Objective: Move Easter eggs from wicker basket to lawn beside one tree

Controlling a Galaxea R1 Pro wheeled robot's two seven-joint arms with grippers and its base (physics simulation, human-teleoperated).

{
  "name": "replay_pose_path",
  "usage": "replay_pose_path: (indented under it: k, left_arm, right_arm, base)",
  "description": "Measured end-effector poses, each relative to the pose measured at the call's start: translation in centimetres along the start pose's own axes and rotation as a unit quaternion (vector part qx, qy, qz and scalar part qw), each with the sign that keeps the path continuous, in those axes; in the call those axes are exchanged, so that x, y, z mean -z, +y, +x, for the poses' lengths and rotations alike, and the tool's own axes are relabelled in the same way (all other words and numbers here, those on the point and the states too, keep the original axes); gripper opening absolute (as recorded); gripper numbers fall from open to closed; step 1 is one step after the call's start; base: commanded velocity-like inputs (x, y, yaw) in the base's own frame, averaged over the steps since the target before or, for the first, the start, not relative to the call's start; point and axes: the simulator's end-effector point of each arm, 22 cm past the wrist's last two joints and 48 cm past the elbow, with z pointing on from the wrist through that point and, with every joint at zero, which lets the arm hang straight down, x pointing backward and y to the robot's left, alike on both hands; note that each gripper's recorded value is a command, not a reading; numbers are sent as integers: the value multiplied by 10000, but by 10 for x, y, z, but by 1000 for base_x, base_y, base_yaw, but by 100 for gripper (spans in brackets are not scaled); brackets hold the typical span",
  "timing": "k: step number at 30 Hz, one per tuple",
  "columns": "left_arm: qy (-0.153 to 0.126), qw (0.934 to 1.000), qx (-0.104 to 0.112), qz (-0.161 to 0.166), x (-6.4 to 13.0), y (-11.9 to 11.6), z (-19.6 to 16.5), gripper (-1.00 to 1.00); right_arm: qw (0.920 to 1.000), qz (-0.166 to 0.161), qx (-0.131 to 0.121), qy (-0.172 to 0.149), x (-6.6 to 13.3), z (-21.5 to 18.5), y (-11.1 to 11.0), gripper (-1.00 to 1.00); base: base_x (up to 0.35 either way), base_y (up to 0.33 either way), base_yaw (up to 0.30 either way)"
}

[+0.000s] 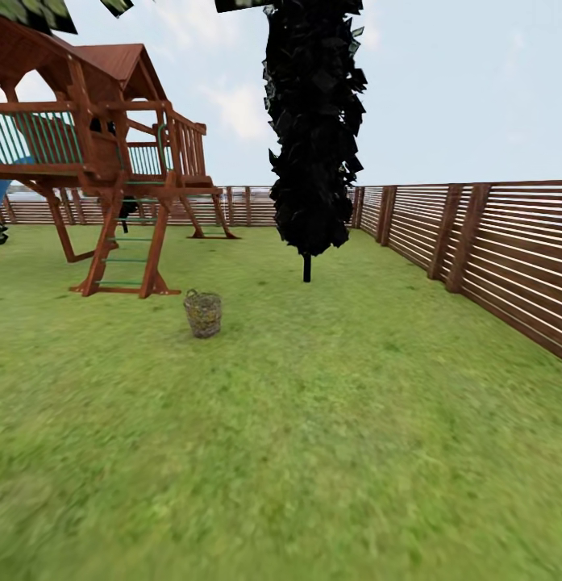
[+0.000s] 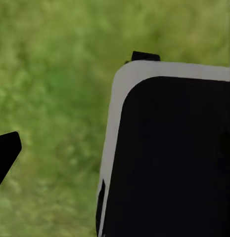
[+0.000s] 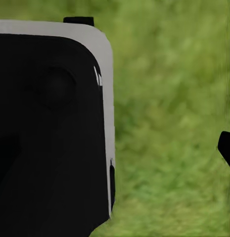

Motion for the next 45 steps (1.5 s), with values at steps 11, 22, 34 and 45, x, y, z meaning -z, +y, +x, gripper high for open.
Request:
replay_pose_path:
  k: [11,22,34,45]
  left_arm:
    - [-280,9961,702,459,110,12,-228,100]
    - [252,9957,782,424,98,16,-199,100]
    - [342,9954,776,447,96,15,-194,100]
    - [765,9905,873,735,81,-7,-174,100]
  right_arm:
    - [9905,56,90,-1372,185,-308,-6,100]
    - [9948,456,510,-756,154,-287,17,100]
    - [9924,589,460,-974,166,-303,0,100]
    - [9920,740,540,-872,161,-297,-7,100]
  base:
    - [342,0,0]
    - [338,0,0]
    - [324,0,0]
    - [335,0,0]
